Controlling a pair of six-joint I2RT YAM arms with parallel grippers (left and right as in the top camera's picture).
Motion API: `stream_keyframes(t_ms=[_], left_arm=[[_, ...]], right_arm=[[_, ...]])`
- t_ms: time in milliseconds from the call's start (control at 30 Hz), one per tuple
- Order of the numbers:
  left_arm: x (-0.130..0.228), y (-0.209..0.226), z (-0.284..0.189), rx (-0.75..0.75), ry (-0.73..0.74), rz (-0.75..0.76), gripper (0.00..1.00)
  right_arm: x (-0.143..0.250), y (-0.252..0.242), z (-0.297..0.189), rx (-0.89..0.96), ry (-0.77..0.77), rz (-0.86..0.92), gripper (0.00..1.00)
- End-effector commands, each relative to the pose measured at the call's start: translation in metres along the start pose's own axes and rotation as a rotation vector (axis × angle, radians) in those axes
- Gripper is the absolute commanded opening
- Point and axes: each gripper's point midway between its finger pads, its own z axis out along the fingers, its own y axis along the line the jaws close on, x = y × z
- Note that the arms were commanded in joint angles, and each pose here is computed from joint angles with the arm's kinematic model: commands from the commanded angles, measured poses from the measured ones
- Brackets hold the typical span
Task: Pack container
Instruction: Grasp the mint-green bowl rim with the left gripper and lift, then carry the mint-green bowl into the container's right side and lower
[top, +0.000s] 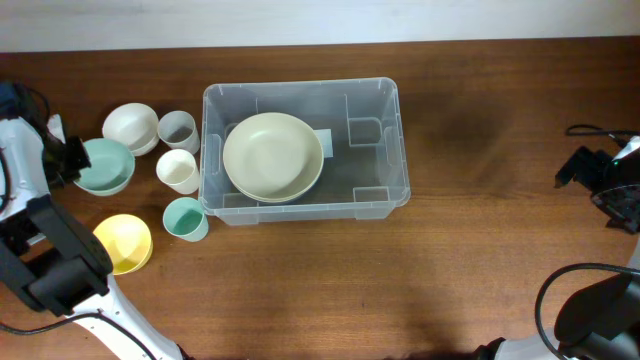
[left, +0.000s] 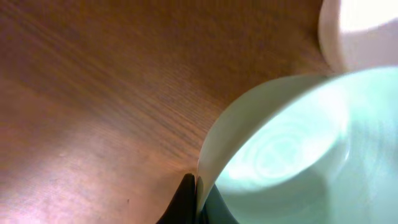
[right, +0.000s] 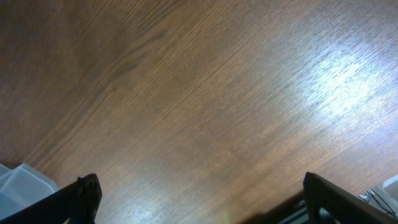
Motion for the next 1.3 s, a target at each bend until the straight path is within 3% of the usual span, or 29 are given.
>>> stream_keyframes(t_ms=[0,267,433,633,833,1000,1267], left_arm=[[-0.020,0.010,-0.030,-0.014,-0.068,-0.078,0.01],[-0.052,-0.002,-0.145,0.054,-0.298,-0.161,0.01],[-0.057,-0.078,-0.245,0.330,-0.511,-0.025,0.01],[-0.016,-0.209,-0.311,0.512,-0.594,0.256,0.01],[0.049,-0.329,-0.315,0.621,-0.520,0.517,0.01],[0.092,-0.408,-0.285,0.618,-0.442,0.674,0.01],[0.116,-0.469,-0.208,0.587,-0.303,0.761,0.01]], right_arm=[[0.001,-0.001,-0.004,-0.001,-0.012,-0.005,0.99],[0.001,-0.001,-0.004,-0.001,-0.012,-0.005,0.99],[0.001,-0.001,-0.004,-0.001,-0.012,-0.005,0.99],[0.001,-0.001,-0.004,-0.001,-0.012,-0.005,0.99],[0.001,-0.001,-0.004,-0.001,-0.012,-0.005,0.99],[0.001,-0.001,-0.004,-0.001,-0.012,-0.005,0.99],[0.001,-0.001,-0.004,-0.001,-0.012,-0.005,0.99]])
